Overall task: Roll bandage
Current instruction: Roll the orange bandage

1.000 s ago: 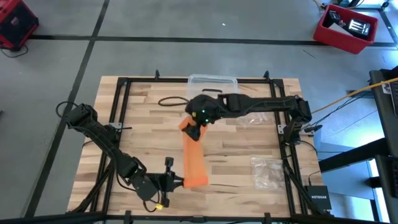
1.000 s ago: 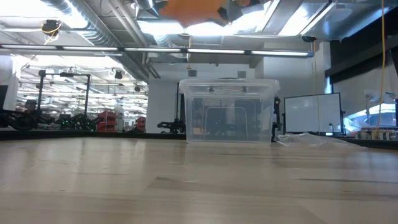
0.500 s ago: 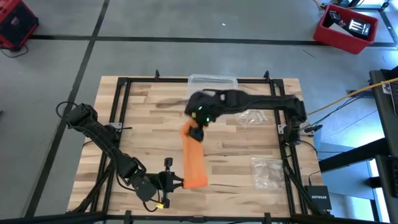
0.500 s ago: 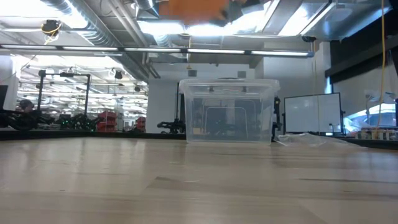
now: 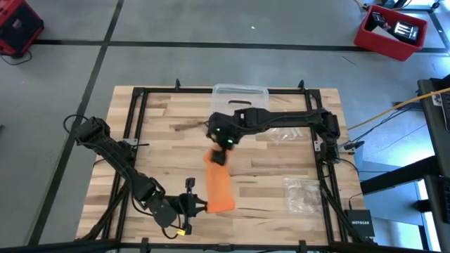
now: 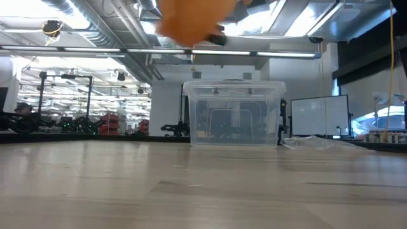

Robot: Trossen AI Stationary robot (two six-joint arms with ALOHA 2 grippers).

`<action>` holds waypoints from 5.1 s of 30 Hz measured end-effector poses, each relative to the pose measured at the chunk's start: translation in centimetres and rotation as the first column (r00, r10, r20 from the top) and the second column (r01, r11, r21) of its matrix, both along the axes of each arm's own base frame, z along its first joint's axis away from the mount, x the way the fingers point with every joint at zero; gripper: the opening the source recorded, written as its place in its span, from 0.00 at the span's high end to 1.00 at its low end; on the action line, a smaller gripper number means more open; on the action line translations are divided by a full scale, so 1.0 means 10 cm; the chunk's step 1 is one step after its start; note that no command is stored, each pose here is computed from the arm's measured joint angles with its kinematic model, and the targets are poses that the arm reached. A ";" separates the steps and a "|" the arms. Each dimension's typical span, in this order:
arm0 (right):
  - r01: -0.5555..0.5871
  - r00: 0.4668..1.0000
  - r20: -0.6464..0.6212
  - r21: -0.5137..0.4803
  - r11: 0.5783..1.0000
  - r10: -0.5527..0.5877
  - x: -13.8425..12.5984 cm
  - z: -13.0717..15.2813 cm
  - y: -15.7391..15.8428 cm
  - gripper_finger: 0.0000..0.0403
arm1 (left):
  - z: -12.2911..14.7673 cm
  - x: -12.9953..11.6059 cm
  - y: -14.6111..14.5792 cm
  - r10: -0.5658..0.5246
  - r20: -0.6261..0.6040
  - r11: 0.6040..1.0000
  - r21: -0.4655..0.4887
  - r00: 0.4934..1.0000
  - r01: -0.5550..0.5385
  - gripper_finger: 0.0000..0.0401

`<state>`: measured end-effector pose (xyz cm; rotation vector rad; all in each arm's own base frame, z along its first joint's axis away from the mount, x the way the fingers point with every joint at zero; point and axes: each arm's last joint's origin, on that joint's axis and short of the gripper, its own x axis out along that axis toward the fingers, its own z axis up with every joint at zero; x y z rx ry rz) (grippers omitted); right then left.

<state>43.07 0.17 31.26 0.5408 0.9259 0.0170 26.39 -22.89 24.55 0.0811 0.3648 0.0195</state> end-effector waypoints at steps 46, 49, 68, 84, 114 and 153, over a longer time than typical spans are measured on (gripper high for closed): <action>0.162 0.825 0.540 -0.508 0.846 0.166 -1.92 -0.04 1.15 0.24 | 1.17 -0.15 0.60 0.015 0.387 0.990 0.127 0.922 -0.069 0.96; 0.180 0.748 0.643 -0.434 0.883 0.164 -1.87 -0.40 1.15 0.24 | 1.18 -0.12 0.64 0.008 0.398 0.990 0.126 0.917 -0.063 0.96; 0.190 0.539 0.799 -0.424 0.885 0.267 -1.31 -0.92 1.13 0.24 | 1.22 -0.09 0.69 0.012 0.427 0.988 0.137 0.904 -0.078 0.96; 0.074 0.613 0.675 -0.567 0.820 0.411 -1.05 -0.91 1.26 0.89 | 1.23 -0.09 0.69 0.006 0.436 0.983 0.164 0.900 -0.086 0.96; -0.020 0.537 0.590 -0.706 0.708 0.603 -1.35 -0.02 2.42 1.00 | 0.86 -0.01 0.88 0.041 0.336 0.890 0.416 0.941 -0.187 0.96; 0.154 0.828 0.470 -0.716 0.681 0.307 -0.65 0.46 1.16 0.96 | 0.37 -0.24 0.29 -0.178 0.267 0.885 0.464 0.947 0.035 0.96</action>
